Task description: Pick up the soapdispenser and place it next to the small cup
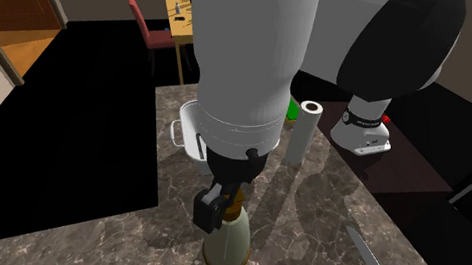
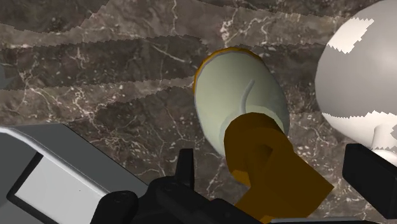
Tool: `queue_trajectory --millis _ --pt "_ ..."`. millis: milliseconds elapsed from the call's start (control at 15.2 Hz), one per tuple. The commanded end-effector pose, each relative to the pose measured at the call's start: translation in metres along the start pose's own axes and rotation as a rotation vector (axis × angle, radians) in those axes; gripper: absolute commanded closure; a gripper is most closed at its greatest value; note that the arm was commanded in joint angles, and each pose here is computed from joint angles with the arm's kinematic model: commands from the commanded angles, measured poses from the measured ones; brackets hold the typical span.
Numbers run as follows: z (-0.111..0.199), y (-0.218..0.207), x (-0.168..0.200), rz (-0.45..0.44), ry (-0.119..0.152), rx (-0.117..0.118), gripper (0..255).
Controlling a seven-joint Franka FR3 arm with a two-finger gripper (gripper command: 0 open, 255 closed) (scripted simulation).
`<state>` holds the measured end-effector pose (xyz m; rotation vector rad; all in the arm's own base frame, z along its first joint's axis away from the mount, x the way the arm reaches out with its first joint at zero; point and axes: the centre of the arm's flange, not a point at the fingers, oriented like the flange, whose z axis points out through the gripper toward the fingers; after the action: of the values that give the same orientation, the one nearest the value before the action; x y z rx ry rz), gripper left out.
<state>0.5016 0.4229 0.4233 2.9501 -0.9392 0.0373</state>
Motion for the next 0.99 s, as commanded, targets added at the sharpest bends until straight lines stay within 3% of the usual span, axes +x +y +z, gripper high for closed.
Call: queue_trajectory --millis 0,132,198,924 --pt "0.0 0.0 0.0 0.0 0.0 0.0 0" --pt "0.0 0.0 0.0 0.0 0.0 0.0 0" --pt "0.0 0.0 0.0 0.0 0.0 0.0 255" --pt "-0.01 0.0 0.0 0.0 0.0 0.0 255"
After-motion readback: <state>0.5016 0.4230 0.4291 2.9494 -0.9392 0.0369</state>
